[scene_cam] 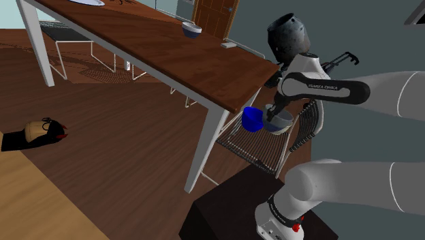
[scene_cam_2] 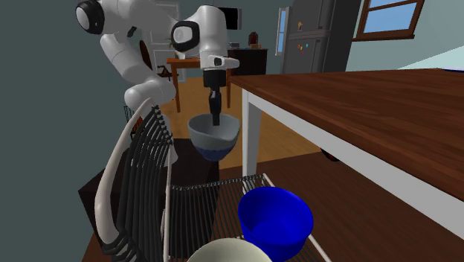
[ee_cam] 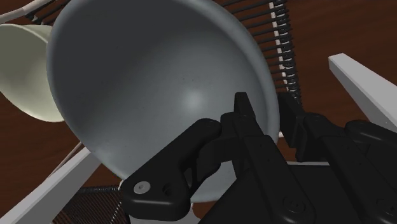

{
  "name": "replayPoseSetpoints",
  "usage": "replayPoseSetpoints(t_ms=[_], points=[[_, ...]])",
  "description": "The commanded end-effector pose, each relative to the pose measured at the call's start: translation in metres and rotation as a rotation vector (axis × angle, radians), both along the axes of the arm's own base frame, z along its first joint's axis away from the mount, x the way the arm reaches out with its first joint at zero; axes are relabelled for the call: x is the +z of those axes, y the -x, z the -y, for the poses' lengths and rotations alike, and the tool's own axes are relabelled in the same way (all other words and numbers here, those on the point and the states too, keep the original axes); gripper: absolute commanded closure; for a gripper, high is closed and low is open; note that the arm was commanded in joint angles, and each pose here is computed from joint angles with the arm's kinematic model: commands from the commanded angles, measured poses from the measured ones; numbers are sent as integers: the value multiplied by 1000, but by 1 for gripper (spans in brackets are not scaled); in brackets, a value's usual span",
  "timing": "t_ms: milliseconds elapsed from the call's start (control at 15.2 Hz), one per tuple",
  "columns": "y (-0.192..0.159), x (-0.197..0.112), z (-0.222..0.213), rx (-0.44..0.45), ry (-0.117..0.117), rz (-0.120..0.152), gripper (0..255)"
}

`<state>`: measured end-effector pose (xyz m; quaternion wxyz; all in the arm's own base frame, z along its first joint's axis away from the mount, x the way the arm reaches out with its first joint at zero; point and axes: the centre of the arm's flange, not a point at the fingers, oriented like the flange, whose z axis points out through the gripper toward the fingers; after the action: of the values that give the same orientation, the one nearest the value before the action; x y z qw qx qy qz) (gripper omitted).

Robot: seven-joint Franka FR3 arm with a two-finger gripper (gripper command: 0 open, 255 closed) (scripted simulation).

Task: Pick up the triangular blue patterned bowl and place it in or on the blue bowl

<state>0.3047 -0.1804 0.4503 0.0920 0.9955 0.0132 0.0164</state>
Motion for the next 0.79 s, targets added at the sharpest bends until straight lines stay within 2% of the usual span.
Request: replayPoseSetpoints(t_ms=[0, 726], points=[[-15, 5, 13, 0, 1, 1, 255], [-124, 29, 105, 0, 1, 1, 255]])
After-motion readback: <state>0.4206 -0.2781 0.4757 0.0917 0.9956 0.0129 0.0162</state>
